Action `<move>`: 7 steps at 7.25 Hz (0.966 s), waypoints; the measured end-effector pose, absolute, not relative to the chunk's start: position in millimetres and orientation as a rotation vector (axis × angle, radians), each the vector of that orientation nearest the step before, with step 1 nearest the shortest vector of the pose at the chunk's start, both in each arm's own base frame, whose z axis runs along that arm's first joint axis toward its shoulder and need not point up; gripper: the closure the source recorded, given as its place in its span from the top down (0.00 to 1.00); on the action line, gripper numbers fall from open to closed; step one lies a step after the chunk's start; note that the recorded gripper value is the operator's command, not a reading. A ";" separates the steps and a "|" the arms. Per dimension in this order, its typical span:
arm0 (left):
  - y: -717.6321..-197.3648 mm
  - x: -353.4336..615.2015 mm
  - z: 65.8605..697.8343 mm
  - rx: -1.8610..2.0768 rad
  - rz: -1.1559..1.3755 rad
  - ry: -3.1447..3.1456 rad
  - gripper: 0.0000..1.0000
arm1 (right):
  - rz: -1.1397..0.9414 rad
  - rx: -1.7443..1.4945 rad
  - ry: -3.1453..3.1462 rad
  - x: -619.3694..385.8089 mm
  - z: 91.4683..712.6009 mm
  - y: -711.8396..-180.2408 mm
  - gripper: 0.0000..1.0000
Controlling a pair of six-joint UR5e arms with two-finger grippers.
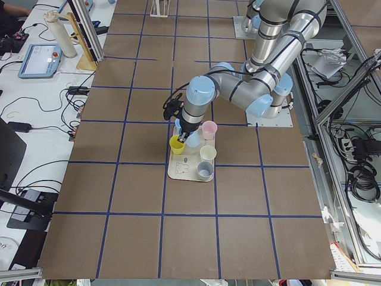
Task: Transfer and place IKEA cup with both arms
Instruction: 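Lower the cup onto the tray beside the other cups with the left gripper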
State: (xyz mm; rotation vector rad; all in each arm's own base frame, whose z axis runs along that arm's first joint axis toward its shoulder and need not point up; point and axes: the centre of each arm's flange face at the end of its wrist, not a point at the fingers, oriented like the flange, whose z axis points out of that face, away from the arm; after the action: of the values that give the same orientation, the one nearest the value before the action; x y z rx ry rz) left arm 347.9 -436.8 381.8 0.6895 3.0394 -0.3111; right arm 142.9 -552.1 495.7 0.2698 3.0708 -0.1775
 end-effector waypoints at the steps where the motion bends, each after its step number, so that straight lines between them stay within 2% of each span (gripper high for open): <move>1: -431.6 372.7 366.1 0.713 -0.400 3.054 0.00 | -0.162 0.245 3.080 152.3 496.7 -546.2 1.00; 4: -431.3 414.9 308.4 0.774 -0.679 3.117 0.00 | -0.139 0.223 3.100 158.6 495.8 -540.7 1.00; 7: -432.4 448.0 259.8 0.762 -0.815 3.165 0.00 | -0.149 0.208 3.091 159.6 499.1 -540.2 1.00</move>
State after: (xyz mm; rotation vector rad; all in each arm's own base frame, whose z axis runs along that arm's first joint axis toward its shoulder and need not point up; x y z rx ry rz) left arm 448.0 -432.4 259.8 0.7621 3.1651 -0.8149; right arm 159.6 -540.2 499.1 0.2079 3.0914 -0.1494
